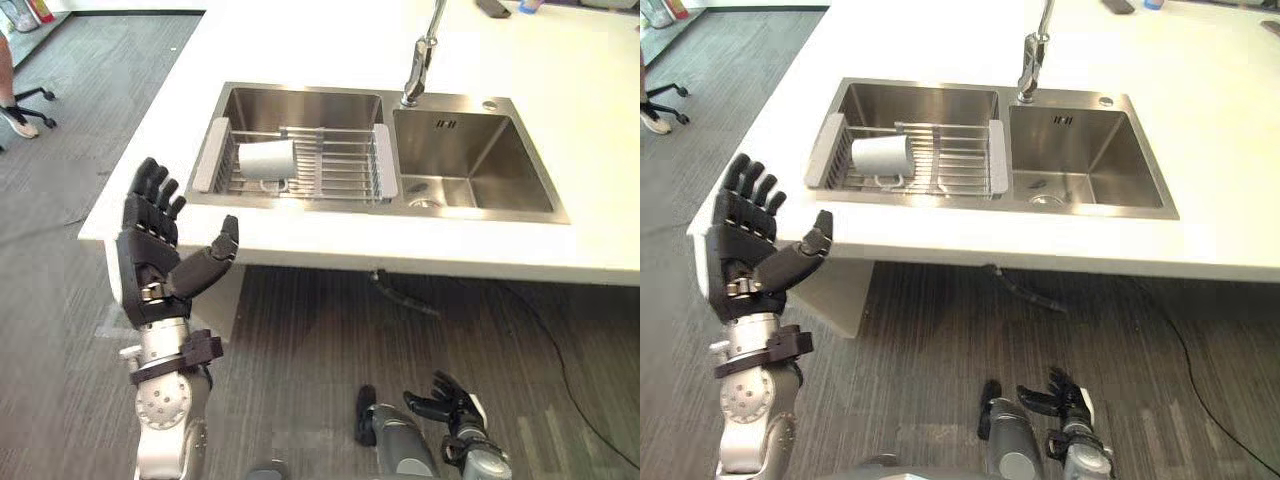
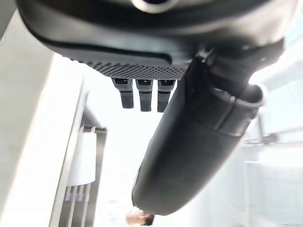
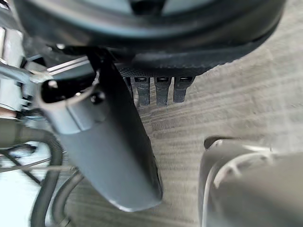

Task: Walk over to the sink, pick up the cup, carry it to the dishwasher, place the cup inside the dishwasher, then close the dishwasher door

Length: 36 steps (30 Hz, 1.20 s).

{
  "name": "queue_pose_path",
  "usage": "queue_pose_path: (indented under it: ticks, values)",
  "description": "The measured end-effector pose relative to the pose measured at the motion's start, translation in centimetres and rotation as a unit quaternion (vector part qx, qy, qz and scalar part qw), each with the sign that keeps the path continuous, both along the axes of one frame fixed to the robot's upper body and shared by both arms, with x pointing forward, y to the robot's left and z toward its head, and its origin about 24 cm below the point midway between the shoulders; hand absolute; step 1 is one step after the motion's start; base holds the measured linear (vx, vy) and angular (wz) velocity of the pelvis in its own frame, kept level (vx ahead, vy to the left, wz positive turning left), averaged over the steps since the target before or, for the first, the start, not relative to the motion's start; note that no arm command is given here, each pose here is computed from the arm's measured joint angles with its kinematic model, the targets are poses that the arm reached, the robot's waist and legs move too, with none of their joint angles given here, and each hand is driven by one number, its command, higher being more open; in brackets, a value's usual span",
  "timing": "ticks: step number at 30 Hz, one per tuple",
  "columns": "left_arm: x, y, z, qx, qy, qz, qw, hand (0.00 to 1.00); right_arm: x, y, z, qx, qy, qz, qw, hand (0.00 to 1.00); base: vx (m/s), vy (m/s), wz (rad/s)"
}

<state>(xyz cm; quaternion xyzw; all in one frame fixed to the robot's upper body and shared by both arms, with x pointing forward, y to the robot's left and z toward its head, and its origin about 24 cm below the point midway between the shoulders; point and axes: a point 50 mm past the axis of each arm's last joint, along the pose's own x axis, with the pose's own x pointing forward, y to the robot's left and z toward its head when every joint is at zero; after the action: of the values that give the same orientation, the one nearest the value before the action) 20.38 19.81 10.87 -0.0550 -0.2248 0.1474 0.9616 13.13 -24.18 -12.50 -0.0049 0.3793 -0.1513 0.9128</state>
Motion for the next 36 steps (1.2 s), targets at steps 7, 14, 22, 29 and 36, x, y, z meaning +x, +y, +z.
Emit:
queue_pose_path:
  ticks: [7,14,22,29,36]
  values:
    - [1.2,-0.1,1.7,0.167,-0.009,-0.017,0.986,0.9,-0.5,-1.1,0.7,-0.016,-0.018,0.008,1.0,0.9,0.37,-0.121,-0.04]
    - [3.1,1.0,2.0,0.287,0.01,0.007,0.958,0.9,-2.6,-0.2,-0.5,0.009,0.015,0.005,1.0,0.9,0.21,0.153,-0.11]
    - [3.7,2.8,1.4,0.446,0.069,0.011,0.892,0.9,-3.7,0.7,-1.0,0.033,0.025,0.011,0.999,0.9,0.08,0.094,-0.13]
    - [4.1,4.0,0.4,0.494,0.108,-0.001,0.863,0.9,-3.6,0.7,-0.9,0.032,0.025,0.013,0.999,0.9,-0.02,-0.015,-0.14]
    - [4.3,4.3,-0.7,0.542,0.14,-0.025,0.828,0.9,-4.2,0.8,-1.1,0.031,0.035,0.024,0.999,0.9,0.0,-0.002,-0.01]
